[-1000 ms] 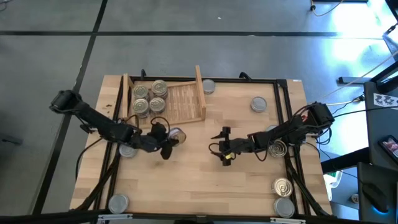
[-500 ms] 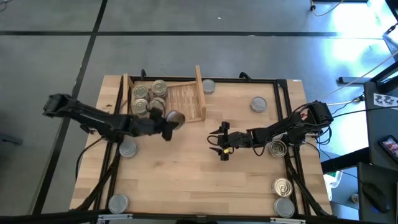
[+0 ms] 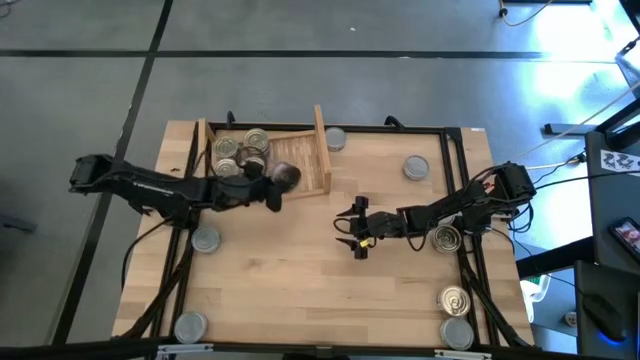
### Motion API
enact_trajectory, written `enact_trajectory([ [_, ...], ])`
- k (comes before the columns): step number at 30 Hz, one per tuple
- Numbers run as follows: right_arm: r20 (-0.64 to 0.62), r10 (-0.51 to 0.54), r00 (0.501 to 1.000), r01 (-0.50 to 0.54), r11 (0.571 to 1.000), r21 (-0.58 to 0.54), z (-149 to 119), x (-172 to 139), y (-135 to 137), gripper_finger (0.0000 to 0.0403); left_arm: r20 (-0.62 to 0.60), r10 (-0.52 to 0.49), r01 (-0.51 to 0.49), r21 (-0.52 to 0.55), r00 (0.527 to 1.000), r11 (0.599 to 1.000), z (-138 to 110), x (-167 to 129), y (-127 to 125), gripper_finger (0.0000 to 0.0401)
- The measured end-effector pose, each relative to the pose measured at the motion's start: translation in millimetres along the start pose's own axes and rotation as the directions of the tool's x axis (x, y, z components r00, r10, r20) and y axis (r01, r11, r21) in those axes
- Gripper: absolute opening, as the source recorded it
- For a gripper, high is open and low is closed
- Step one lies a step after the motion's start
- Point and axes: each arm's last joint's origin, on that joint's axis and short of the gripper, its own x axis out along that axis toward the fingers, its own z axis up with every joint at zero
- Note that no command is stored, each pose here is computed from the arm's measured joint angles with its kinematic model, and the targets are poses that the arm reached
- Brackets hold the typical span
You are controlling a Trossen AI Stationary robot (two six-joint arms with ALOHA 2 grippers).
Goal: Stack canned seafood by type on shelf
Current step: Stack the blue tuna can on top of the other blue tuna can on the shelf
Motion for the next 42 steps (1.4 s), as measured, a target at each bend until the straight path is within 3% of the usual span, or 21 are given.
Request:
enact_trajectory([
  [4, -0.036, 0.004, 0.999, -0.004, 1.000, -0.011, -3.6, 0.0, 0.3, 0.0335, -0.131, -0.139, 0.139, -0.012, 0.982, 0.990, -17.5, 4.2, -12.1, 0.0182],
  [7, -0.056, 0.008, 0.998, -0.009, 1.000, -0.015, -5.6, -0.1, 0.6, 0.0335, -0.221, -0.188, 0.185, -0.034, 0.957, 0.982, -35.2, 4.3, -19.3, 0.0182],
  [13, -0.076, 0.097, 0.992, -0.096, 0.995, 0.009, -7.9, -0.4, 3.3, 0.0335, -0.349, -0.156, 0.145, -0.060, 0.924, 0.988, -75.5, 9.0, -22.9, 0.0182],
  [18, -0.089, 0.160, 0.983, -0.150, 0.982, 0.116, -9.3, -0.7, 5.3, 0.0335, -0.401, -0.114, 0.092, -0.073, 0.909, 0.993, -109.0, 25.2, -17.5, 0.0182],
  [22, -0.149, 0.256, 0.955, -0.237, 0.962, 0.138, -15.6, -2.1, 8.5, 0.0335, -0.420, -0.096, 0.064, -0.089, 0.903, 0.994, -131.6, 40.4, -10.9, 0.0182],
  [26, -0.175, 0.273, 0.946, -0.247, 0.956, 0.156, -18.2, -2.8, 9.2, 0.0335, -0.394, -0.164, 0.133, -0.106, 0.904, 0.985, -141.1, 55.6, -15.1, 0.0182],
  [31, -0.163, 0.279, 0.946, -0.254, 0.954, 0.158, -17.1, -2.6, 9.3, 0.0335, -0.378, -0.169, 0.149, -0.082, 0.910, 0.986, -143.2, 65.6, -16.1, 0.0190],
  [38, -0.155, 0.279, 0.948, -0.254, 0.954, 0.159, -16.3, -2.5, 9.2, 0.0335, -0.389, -0.153, 0.158, -0.018, 0.908, 0.987, -139.5, 69.1, -11.5, 0.0234],
  [42, -0.138, 0.277, 0.951, -0.258, 0.955, 0.144, -14.7, -2.2, 9.0, 0.0335, -0.445, -0.193, 0.195, -0.042, 0.875, 0.980, -133.5, 71.0, -9.5, 0.0257],
])
